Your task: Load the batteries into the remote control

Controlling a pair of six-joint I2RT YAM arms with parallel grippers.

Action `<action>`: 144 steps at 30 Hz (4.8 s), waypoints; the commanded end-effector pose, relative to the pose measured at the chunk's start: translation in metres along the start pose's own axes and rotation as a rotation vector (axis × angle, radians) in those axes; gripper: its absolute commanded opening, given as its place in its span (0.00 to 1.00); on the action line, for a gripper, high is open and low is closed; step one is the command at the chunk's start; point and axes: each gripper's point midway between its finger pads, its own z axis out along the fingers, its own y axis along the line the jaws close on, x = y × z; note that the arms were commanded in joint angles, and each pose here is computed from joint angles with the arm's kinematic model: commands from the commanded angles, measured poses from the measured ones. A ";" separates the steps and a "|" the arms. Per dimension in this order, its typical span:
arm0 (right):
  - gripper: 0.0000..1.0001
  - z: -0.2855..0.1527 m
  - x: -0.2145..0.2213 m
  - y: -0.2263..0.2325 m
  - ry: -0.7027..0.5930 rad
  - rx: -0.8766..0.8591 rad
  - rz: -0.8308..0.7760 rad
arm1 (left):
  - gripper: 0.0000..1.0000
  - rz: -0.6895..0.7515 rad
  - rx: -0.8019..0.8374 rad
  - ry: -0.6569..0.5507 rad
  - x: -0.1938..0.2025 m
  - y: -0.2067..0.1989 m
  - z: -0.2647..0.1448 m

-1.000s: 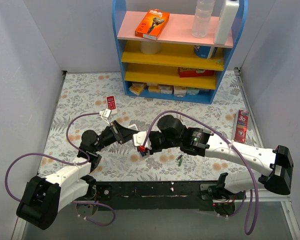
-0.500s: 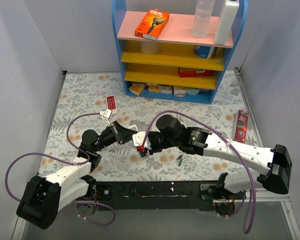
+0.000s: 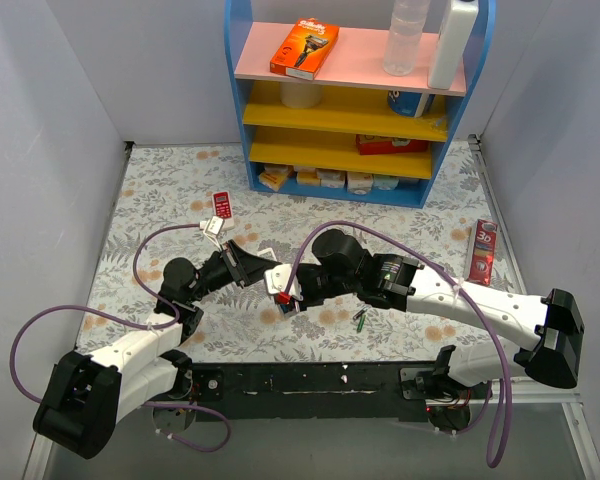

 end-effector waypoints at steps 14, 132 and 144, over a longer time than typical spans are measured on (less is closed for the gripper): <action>0.18 0.007 0.007 -0.002 0.026 0.000 0.022 | 0.00 0.045 0.091 -0.037 -0.016 -0.036 0.004; 0.01 0.023 0.123 0.152 0.739 0.048 0.538 | 0.00 0.299 -0.366 -0.429 -0.065 0.007 -0.058; 0.01 0.000 0.023 0.017 0.215 0.470 0.616 | 0.00 0.201 -0.227 -0.415 -0.052 0.009 -0.046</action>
